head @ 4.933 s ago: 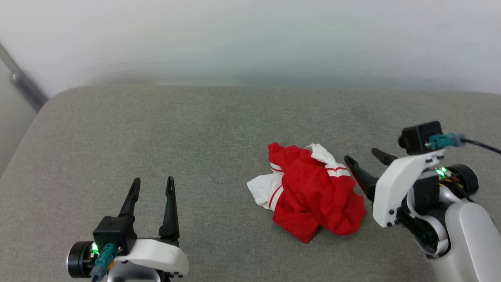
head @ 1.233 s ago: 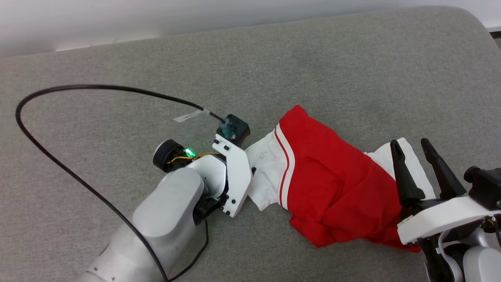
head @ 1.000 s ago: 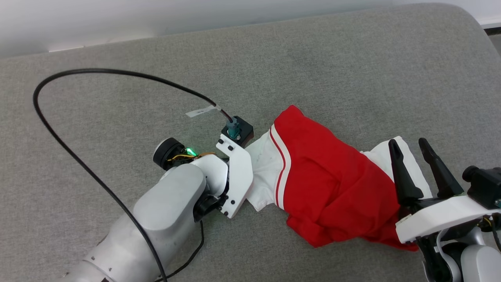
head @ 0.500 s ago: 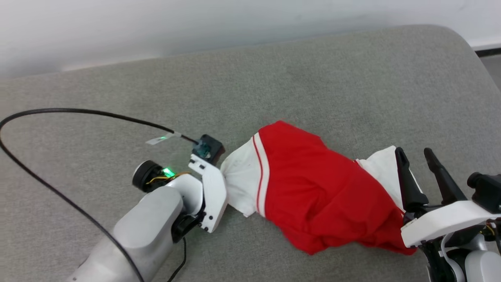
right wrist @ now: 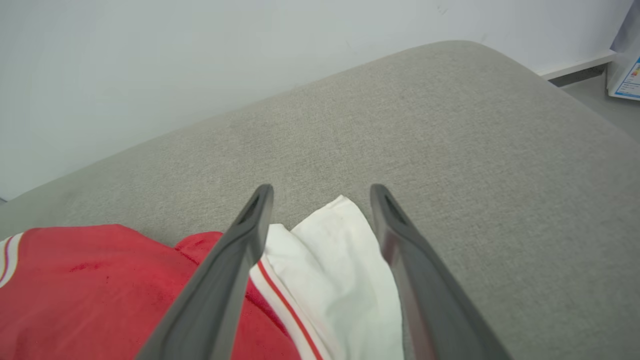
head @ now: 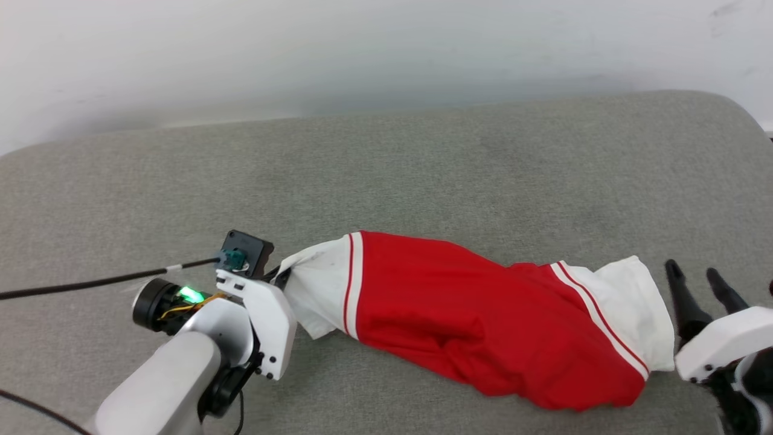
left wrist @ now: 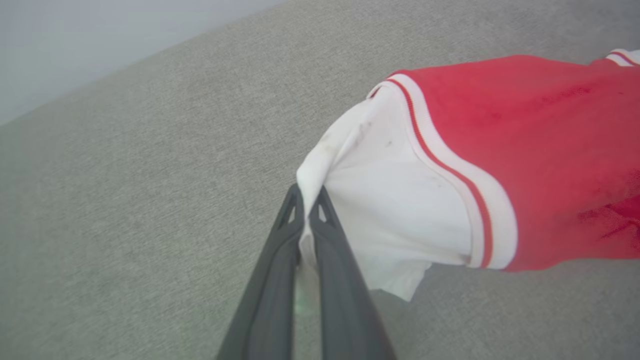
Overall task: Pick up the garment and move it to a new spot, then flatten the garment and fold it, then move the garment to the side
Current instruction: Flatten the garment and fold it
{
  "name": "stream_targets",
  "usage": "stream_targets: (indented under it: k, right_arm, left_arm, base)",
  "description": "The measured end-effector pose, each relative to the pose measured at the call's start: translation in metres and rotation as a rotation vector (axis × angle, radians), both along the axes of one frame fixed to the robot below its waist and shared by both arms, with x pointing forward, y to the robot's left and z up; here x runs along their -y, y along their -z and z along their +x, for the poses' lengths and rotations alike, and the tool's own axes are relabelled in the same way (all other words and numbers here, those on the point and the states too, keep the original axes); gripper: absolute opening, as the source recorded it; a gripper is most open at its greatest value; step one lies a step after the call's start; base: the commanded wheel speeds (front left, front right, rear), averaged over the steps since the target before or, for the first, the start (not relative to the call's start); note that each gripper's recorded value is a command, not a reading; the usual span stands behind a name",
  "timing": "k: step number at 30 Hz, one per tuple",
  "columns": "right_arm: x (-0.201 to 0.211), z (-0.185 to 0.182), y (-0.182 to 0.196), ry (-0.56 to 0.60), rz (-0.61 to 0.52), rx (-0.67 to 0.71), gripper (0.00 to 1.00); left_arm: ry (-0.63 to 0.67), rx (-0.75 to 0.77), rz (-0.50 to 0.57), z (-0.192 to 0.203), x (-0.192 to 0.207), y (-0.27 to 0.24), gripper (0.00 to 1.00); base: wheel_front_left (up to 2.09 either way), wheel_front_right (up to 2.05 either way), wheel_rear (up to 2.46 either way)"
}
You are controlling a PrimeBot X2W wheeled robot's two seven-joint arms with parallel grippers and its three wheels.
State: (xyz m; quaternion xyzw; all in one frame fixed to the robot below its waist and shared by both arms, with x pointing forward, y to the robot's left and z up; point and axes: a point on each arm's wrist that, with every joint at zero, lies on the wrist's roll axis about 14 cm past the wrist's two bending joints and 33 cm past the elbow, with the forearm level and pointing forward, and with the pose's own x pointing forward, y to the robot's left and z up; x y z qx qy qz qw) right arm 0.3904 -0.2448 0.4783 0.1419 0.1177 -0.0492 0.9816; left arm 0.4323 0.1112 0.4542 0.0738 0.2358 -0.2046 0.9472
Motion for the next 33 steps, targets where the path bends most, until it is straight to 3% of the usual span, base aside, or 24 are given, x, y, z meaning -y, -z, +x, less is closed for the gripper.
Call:
stream_targets:
  k: [7, 14, 25, 27, 28, 33]
  right_arm:
    - [0.028, 0.008, 0.030, -0.029, -0.001, -0.252, 1.00]
    - [0.015, 0.018, 0.065, -0.160, -0.030, -0.543, 1.00]
    - [0.000, 0.035, 0.114, -0.252, -0.058, -0.781, 1.00]
    - [-0.003, 0.034, 0.121, -0.263, -0.042, -0.820, 0.41]
    - [-0.004, 0.034, 0.123, -0.267, -0.034, -0.834, 0.00]
    - [-0.012, 0.037, 0.123, -0.290, -0.016, -0.853, 0.00]
  left_arm:
    - [-0.063, 0.049, -0.001, -0.018, -0.024, -0.020, 0.00]
    - [-0.069, 0.070, -0.023, -0.018, -0.023, -0.029, 0.00]
    - [-0.072, 0.047, -0.033, -0.003, -0.023, -0.017, 0.00]
    - [-0.075, 0.043, -0.034, -0.001, -0.025, -0.013, 0.00]
    - [-0.076, 0.041, -0.034, 0.000, -0.025, -0.013, 0.00]
    - [-0.079, 0.036, -0.037, 0.003, -0.026, -0.010, 0.00]
  base:
    - [0.00, 0.00, 0.00]
    - [0.00, 0.00, 0.00]
    - [0.00, 0.00, 0.00]
    - [0.00, 0.00, 0.00]
    - [0.00, 0.00, 0.00]
    - [0.00, 0.00, 0.00]
